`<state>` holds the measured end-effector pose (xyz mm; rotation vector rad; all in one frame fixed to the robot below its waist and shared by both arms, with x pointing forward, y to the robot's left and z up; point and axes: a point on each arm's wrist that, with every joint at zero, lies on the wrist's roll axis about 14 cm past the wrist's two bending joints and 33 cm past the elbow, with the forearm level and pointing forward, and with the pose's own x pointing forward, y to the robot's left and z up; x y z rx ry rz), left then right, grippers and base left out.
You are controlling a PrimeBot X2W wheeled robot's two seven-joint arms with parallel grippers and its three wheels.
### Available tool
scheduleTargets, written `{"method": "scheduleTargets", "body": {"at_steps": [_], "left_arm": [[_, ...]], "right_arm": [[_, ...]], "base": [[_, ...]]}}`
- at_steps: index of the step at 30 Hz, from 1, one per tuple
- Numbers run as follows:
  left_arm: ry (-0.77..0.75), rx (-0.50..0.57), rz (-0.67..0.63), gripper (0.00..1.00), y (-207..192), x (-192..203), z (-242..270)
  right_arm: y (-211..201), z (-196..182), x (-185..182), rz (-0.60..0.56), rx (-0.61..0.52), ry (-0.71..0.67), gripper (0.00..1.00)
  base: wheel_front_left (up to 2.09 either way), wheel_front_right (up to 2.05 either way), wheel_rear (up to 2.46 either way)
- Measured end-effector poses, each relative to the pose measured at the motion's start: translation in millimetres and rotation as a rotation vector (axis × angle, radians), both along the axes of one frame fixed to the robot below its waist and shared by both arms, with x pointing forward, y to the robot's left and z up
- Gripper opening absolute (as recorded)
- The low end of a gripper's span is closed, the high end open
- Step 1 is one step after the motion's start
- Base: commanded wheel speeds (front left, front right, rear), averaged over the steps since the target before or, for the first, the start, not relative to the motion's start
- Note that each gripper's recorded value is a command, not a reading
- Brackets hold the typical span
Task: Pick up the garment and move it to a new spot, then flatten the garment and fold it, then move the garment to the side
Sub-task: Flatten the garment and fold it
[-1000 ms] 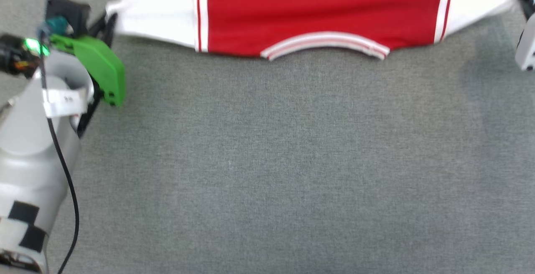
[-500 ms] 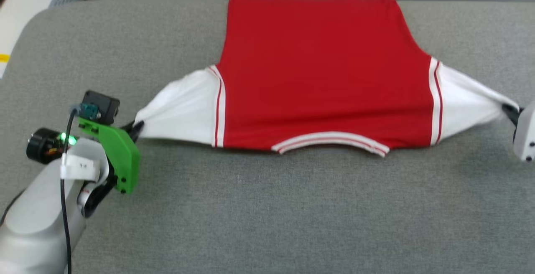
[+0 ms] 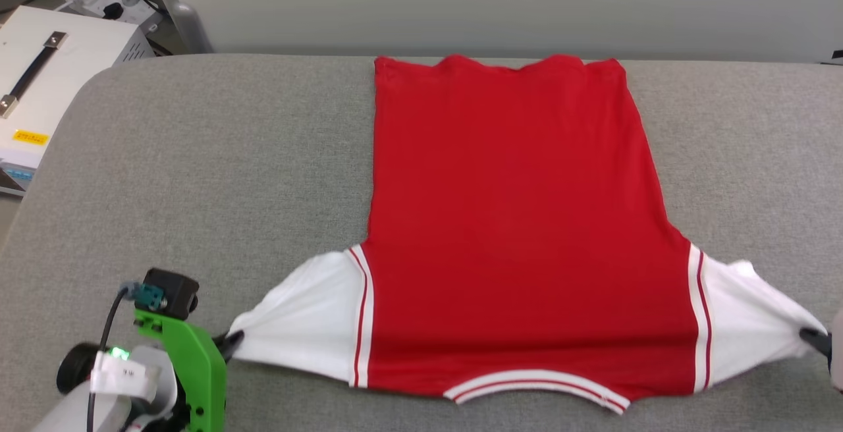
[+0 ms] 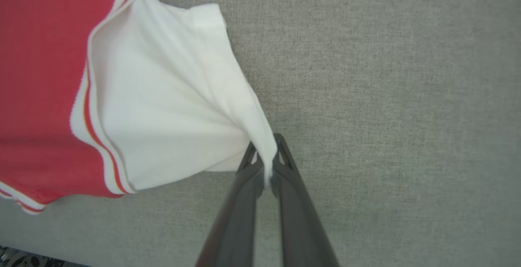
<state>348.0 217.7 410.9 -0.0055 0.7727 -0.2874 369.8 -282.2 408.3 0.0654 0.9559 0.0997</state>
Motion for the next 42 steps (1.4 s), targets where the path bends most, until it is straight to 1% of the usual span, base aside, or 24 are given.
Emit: {"method": "scheduleTargets", "body": {"at_steps": [3,7,15,16,17,18,19,21,24,27,29,33,36,38,42], "left_arm": [[0.024,-0.024,0.009,0.0,-5,-15,-2],[0.041,-0.076,0.009,0.0,-15,-22,3],[0.046,-0.081,-0.034,0.0,-26,-25,14],[0.047,-0.07,-0.052,0.0,-28,-26,15],[0.049,-0.055,-0.074,0.0,-30,-28,15],[0.05,-0.05,-0.088,0.0,-32,-29,16],[0.052,-0.052,-0.097,0.0,-36,-29,17],[0.054,-0.06,-0.118,0.0,-44,-29,21],[0.038,-0.062,-0.123,0.0,-51,-24,29],[0.007,-0.067,-0.099,0.0,-52,-14,37],[-0.001,-0.068,-0.106,0.0,-54,-10,40],[0.024,-0.093,-0.136,0.0,-64,-10,40],[0.045,-0.09,-0.154,0.0,-67,-9,36],[0.049,-0.081,-0.158,0.0,-66,-6,33],[0.055,-0.065,-0.155,0.0,-63,3,24]], "right_arm": [[-2,-2,-18,-0.006,-0.005,0.042,0.0],[2,4,-25,-0.015,0.002,0.039,0.0],[11,14,-29,-0.012,0.013,0.041,0.0],[11,15,-28,-0.012,0.012,0.041,0.07],[12,16,-28,-0.009,0.01,0.042,0.42],[13,17,-27,-0.004,0.006,0.046,0.97],[13,17,-26,0.0,0.0,0.051,1.0],[15,19,-23,0.01,-0.004,0.054,1.0],[20,29,-7,0.026,0.001,0.018,1.0],[32,50,26,0.051,0.028,-0.054,1.0],[37,64,50,0.066,0.034,-0.094,1.0],[45,79,92,0.104,0.021,-0.12,1.0],[55,85,124,0.127,0.021,-0.131,1.0],[60,83,142,0.137,0.019,-0.115,1.0],[63,74,179,0.145,-0.027,-0.078,1.0]], "base": [[0.0,0.0,0.0],[0.0,0.0,0.0],[0.0,0.0,0.0],[0.0,0.0,0.0],[0.0,0.0,0.0],[0.0,0.0,0.0],[0.0,0.0,0.0],[0.0,0.0,0.0],[0.0,0.0,0.0],[0.0,0.0,0.0],[0.0,0.0,0.0],[0.0,0.0,0.0],[0.0,0.0,0.0],[0.0,0.0,0.0],[0.0,0.0,0.0]]}}
